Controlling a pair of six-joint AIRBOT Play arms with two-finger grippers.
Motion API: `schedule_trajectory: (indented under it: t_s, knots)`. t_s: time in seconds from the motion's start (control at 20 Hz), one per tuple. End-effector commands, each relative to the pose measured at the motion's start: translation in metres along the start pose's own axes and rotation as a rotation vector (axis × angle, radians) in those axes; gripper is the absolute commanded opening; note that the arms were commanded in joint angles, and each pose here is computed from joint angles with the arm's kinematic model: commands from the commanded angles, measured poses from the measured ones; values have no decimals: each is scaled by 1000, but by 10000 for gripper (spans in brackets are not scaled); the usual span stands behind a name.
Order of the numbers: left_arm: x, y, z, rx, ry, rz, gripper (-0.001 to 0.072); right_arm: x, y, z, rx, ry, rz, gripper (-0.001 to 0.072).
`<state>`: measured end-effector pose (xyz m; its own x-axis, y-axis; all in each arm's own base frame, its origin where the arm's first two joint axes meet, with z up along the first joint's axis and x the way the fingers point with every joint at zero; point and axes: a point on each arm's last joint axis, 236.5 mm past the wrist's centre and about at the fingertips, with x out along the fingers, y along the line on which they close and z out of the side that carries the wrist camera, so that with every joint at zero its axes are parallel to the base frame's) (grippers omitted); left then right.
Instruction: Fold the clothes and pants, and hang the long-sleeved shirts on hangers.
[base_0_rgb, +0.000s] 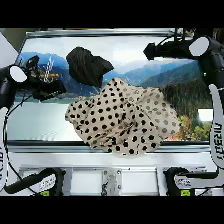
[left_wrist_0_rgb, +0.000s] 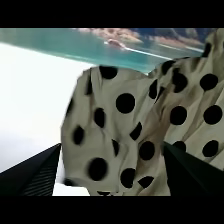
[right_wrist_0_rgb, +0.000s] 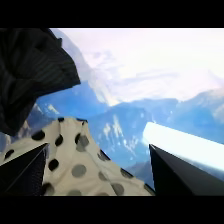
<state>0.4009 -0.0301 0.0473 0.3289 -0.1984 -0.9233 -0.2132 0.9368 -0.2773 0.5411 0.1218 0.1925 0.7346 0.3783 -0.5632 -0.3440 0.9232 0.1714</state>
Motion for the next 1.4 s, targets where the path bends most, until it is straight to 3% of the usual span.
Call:
schedule_trajectory:
  t_s: [0.0, 0.1, 0.25, 0.45, 0.55, 0.8, 1.05, 1.1, 1.2, 1.25, 1.35]
  knots:
    - [26, 43, -1, -88, 65, -7, 678, -21, -44, -47, 33, 174, -47, 672]
    - [33, 58, -23, -97, 106, 5, 677, -50, -75, -96, 108, 285, -99, 576]
    - [57, 71, -83, -119, 222, 19, 678, -91, -107, -198, 291, 411, -173, 579]
    - [95, 50, -137, -158, 315, -67, 678, -134, -117, -335, 567, 534, -259, 605]
    - [112, 35, -156, -149, 353, -88, 678, -147, -112, -382, 689, 566, -280, 720]
    - [139, 11, -171, -86, 377, -84, 678, -130, -81, -427, 870, 583, -209, 720]
    - [144, 1, -163, -102, 337, -101, 677, -95, -61, -422, 848, 565, -137, 719]
    - [145, 1, -163, -101, 335, -99, 638, -87, -55, -420, 838, 562, -124, 717]
    - [144, 2, -163, -101, 335, -99, 153, -70, -48, -414, 830, 538, -107, 712]
    - [144, 2, -163, -102, 339, -98, 15, -62, -46, -411, 831, 520, -104, 648]
    - [139, 1, -163, -83, 337, -104, 11, -49, -49, -399, 813, 478, -114, 213]
